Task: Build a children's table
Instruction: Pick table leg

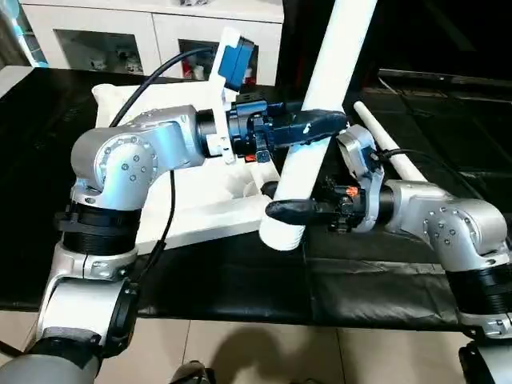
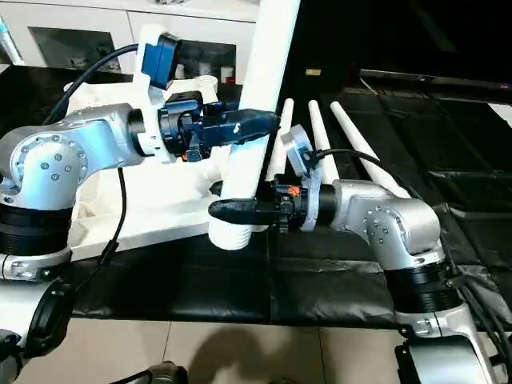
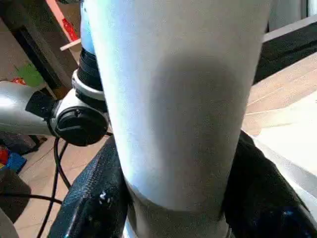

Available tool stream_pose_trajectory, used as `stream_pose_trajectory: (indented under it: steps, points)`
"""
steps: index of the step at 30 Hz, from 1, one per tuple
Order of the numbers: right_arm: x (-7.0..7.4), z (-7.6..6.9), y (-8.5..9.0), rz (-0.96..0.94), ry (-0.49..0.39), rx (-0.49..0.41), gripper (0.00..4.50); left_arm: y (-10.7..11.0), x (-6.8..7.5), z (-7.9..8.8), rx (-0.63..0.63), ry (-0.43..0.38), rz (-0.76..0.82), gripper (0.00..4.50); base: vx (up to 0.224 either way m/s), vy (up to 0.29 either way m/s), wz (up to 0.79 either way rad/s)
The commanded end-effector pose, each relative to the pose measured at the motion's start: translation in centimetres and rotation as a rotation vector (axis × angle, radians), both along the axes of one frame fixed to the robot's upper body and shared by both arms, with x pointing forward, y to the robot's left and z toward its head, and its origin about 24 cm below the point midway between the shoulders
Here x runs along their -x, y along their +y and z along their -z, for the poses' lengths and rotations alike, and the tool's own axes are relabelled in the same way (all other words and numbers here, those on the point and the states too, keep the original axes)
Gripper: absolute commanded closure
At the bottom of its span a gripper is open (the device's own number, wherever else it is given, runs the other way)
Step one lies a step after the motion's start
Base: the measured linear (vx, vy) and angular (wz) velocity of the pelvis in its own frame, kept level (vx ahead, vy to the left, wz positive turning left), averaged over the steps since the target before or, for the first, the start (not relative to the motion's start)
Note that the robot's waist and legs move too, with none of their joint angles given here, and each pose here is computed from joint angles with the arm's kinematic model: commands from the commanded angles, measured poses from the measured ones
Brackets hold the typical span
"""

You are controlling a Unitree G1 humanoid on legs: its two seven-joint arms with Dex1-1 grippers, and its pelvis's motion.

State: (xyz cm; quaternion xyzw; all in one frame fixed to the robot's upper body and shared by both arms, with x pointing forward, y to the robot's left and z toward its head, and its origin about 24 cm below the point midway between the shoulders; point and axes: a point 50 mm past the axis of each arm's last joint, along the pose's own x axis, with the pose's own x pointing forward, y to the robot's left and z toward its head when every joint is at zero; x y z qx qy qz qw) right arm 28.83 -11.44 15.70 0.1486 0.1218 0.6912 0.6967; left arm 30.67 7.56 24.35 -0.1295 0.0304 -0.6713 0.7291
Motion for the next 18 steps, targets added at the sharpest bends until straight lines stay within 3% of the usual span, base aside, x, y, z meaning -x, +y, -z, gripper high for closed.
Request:
stream_pose_trajectory:
  steps: [1, 5, 7, 11, 18]
  points:
    - [-0.40, -0.35, -0.27, 0.022, 0.018, -0.023, 2.33, -0.70, 0.73, -0.63, 0.003, -0.045, 0.048, 2.65, 0.000, 0.000, 0.00]
    - [-0.48, -0.36, -0.24, 0.035, 0.003, -0.023, 2.38, -0.74, 0.75, -0.65, 0.005, -0.046, 0.049, 2.65, 0.000, 0.000, 0.00]
    - [-0.59, -0.34, -0.26, 0.044, 0.005, -0.023, 1.87, -0.73, 0.74, -0.69, 0.006, -0.047, 0.046, 2.65, 0.000, 0.000, 0.00]
    - [-0.89, -0.44, -0.28, 0.070, 0.001, -0.030, 1.53, -0.70, 0.74, -0.75, 0.008, -0.049, 0.044, 2.65, 0.000, 0.000, 0.00]
    - [-1.00, -0.67, -0.25, 0.067, 0.001, -0.047, 1.48, -0.64, 0.77, -0.80, 0.011, -0.051, 0.042, 2.65, 0.000, 0.000, 0.00]
